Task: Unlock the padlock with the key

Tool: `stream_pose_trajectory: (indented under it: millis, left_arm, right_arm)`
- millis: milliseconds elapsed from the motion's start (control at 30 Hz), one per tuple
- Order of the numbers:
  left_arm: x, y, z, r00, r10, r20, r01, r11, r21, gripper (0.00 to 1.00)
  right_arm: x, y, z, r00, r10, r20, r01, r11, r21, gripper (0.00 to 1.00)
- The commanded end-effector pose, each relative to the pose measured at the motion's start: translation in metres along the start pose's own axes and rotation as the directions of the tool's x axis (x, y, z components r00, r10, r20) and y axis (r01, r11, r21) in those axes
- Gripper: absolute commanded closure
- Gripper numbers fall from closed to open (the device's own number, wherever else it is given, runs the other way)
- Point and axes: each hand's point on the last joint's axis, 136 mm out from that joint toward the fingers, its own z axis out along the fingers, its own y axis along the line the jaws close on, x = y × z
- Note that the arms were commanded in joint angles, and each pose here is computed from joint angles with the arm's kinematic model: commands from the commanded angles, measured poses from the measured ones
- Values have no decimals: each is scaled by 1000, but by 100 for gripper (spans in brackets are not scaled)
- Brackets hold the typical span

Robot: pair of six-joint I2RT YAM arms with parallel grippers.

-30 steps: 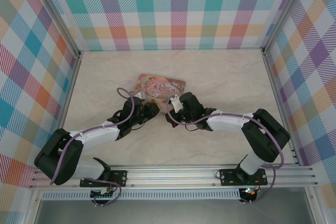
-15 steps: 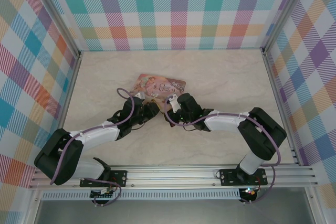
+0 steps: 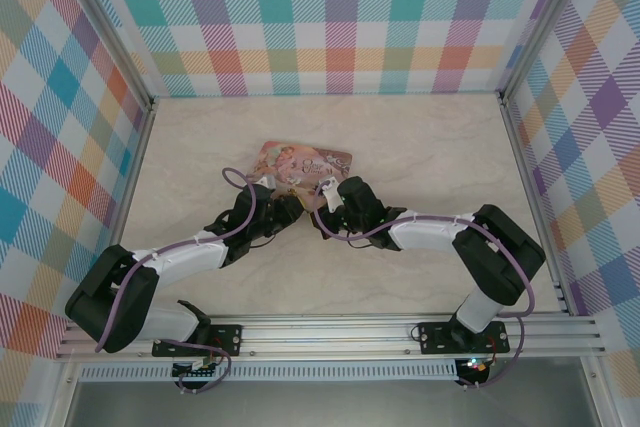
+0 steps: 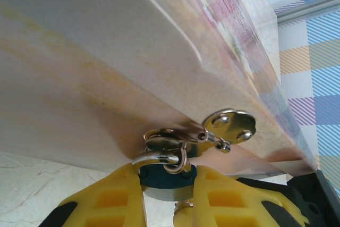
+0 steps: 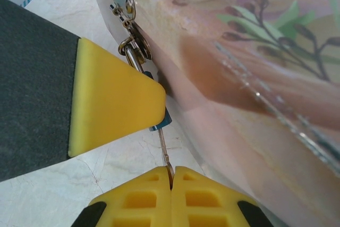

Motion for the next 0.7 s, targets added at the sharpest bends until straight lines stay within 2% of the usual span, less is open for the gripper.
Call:
stream_pose_trajectory:
  millis: [0, 500, 667]
  left_arm:
    - [-13, -32, -7, 999, 7, 44, -11, 996, 90, 92]
    - [-14, -38, -9, 999, -1, 43, -4, 995, 104, 93]
    - [-15, -40, -10, 999, -3, 43, -1, 994, 110, 93]
  right_arm:
    - [-20, 8, 2, 998, -16, 66, 17, 1000, -20, 98]
    - [-35, 12, 6, 987, -63, 148, 67, 997, -27, 98]
    - [-34, 13, 13, 986, -101, 135, 103, 995, -15, 98]
